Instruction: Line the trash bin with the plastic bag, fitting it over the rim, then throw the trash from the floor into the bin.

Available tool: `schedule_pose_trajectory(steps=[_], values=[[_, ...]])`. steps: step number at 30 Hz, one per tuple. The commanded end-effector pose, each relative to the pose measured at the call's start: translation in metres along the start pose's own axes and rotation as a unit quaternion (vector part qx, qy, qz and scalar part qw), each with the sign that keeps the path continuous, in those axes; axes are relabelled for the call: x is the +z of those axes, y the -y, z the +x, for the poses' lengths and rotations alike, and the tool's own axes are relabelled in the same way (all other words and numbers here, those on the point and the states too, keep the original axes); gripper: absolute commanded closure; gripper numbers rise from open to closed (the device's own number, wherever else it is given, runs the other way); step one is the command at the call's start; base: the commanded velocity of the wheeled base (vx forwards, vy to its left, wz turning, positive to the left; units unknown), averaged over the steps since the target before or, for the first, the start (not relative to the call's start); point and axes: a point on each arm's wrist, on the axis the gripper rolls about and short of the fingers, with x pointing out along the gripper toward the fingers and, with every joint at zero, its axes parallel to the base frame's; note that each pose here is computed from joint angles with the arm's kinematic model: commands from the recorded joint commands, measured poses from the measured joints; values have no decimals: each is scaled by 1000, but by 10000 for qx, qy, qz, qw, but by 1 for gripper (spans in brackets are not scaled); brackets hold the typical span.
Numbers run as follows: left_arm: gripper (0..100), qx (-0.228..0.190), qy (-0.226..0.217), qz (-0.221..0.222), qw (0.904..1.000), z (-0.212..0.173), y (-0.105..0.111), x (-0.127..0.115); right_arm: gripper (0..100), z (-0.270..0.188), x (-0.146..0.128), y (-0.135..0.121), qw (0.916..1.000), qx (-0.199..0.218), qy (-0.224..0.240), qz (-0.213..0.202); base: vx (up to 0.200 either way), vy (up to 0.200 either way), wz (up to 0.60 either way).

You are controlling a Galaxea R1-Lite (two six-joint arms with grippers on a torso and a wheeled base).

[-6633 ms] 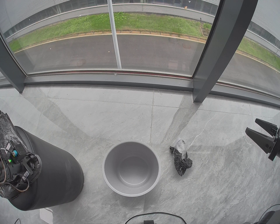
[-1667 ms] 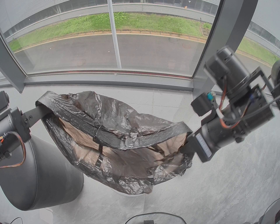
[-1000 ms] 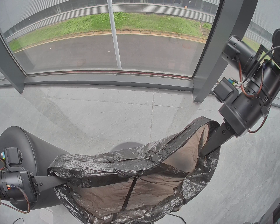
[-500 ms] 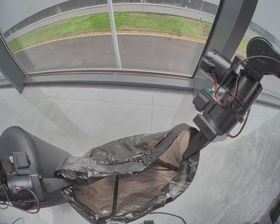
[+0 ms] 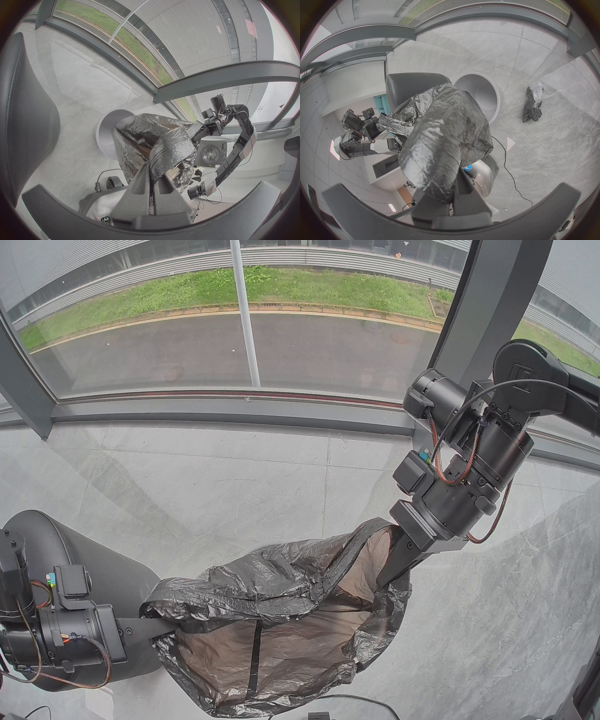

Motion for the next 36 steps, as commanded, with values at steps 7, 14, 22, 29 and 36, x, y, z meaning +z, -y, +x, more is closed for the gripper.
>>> schedule_pose_trajectory(steps=[7,14,22,29,36], values=[[100,398,-103,-274,9988,45,-34,11,100,27,20,22,9998,-130,-62,155,0,0,0],[100,330,-170,-347,9987,56,-43,16,100,43,31,28,9999,-166,-7,13,0,0,0],[100,614,-276,-385,9970,68,-62,19,100,65,40,38,9995,-142,239,-123,0,0,0],[100,573,-176,-477,9971,72,-74,26,100,86,41,41,9992,-99,317,-210,0,0,0],[100,671,-133,-584,9959,77,-85,30,100,106,46,48,9996,-109,189,-154,0,0,0]])
